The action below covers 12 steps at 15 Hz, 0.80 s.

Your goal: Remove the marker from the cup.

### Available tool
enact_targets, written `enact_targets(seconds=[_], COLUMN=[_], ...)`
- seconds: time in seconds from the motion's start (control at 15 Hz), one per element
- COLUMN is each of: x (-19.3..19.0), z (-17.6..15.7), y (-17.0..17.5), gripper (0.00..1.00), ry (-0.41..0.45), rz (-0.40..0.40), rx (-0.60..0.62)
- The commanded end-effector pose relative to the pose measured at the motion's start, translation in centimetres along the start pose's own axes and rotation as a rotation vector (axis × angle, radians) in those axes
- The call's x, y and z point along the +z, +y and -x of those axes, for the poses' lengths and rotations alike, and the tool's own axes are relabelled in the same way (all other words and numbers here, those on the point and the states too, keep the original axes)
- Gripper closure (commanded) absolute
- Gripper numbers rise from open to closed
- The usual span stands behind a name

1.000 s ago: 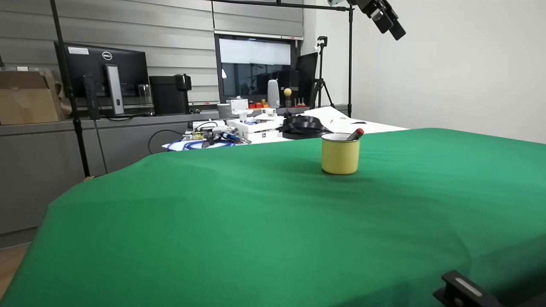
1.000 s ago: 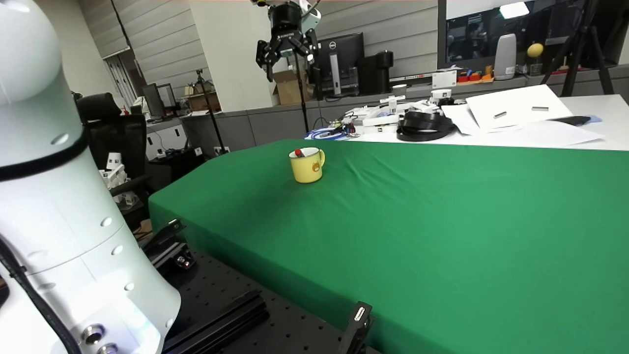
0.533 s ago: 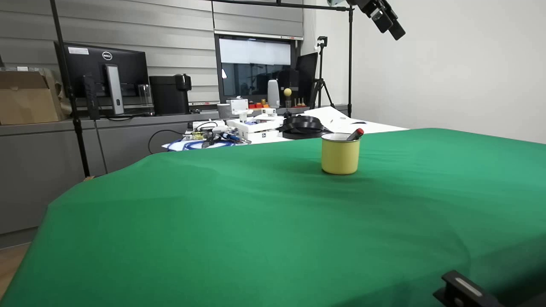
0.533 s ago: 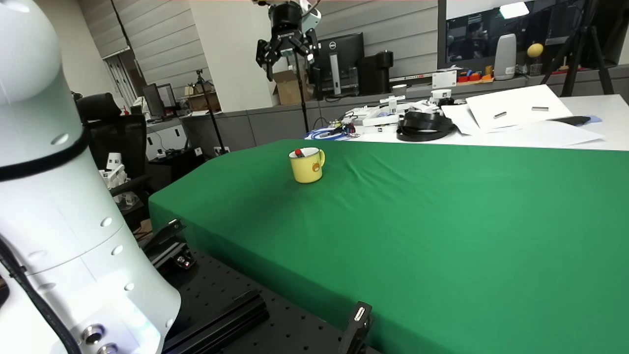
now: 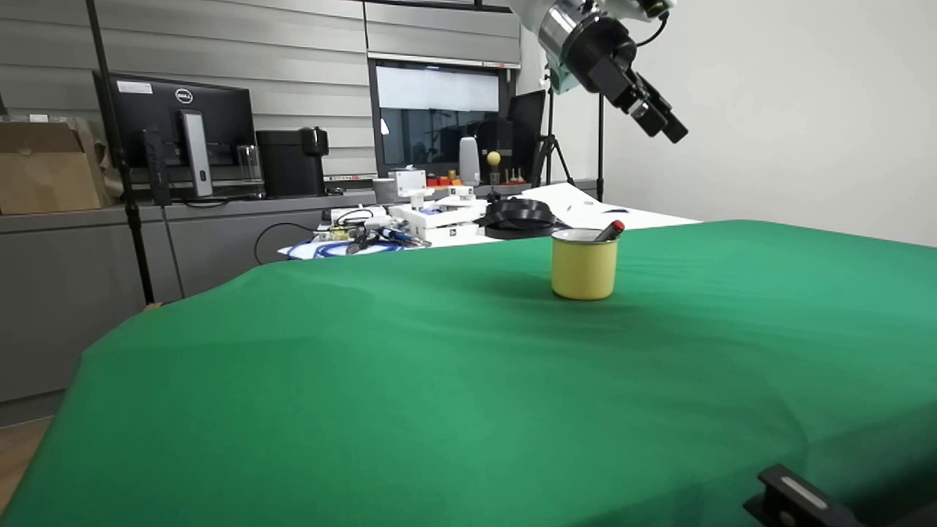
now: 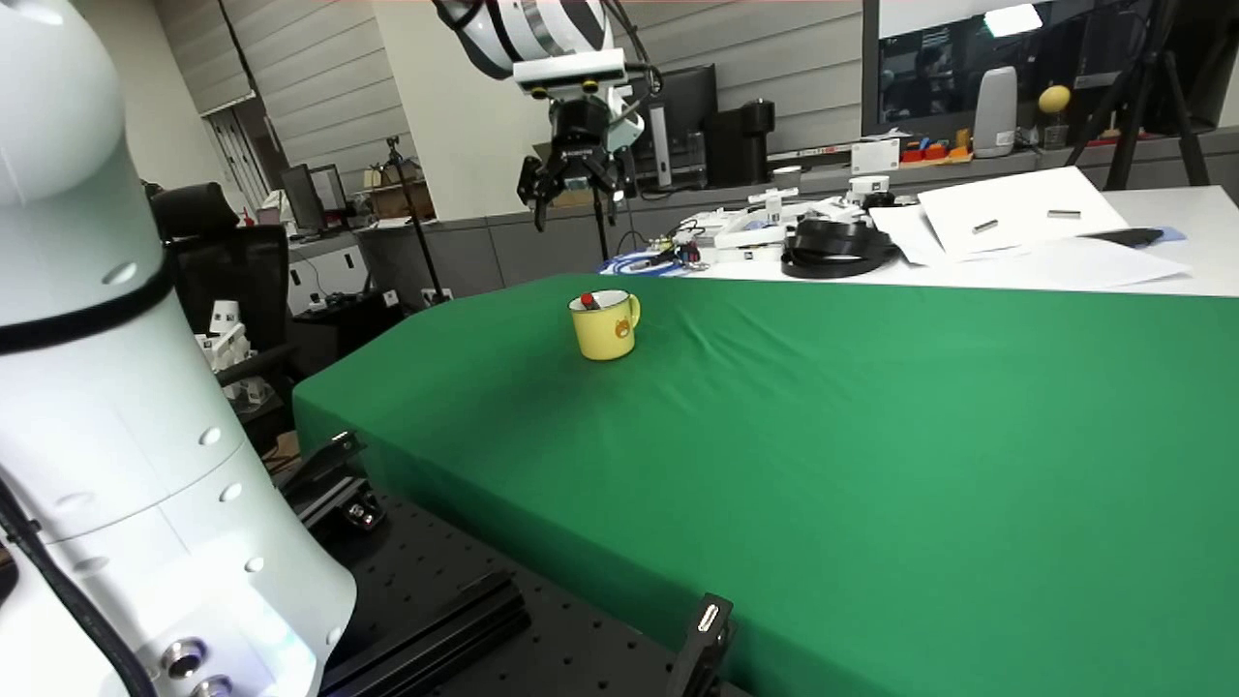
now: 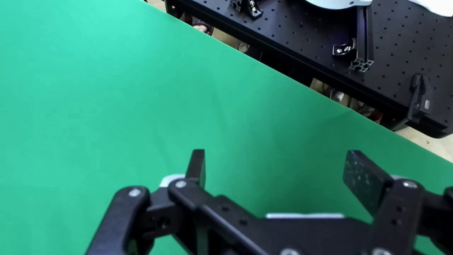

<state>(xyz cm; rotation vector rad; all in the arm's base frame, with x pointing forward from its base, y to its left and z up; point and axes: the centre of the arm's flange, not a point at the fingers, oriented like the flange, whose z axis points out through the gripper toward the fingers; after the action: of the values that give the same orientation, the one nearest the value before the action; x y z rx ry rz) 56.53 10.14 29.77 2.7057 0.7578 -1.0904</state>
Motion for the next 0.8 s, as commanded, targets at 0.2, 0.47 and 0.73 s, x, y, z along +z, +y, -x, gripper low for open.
enact_targets(seconds=[0.2, 0.47, 0.73], x=[1.0, 1.8, 2.6], z=[-7.0, -9.6, -11.2], y=[-1.0, -2.0, -2.6], gripper=[0.0, 0.0, 0.0], ry=[-0.059, -0.079, -0.113], rz=[-0.001, 0.013, 0.016], rx=[-0.036, -0.058, -0.067])
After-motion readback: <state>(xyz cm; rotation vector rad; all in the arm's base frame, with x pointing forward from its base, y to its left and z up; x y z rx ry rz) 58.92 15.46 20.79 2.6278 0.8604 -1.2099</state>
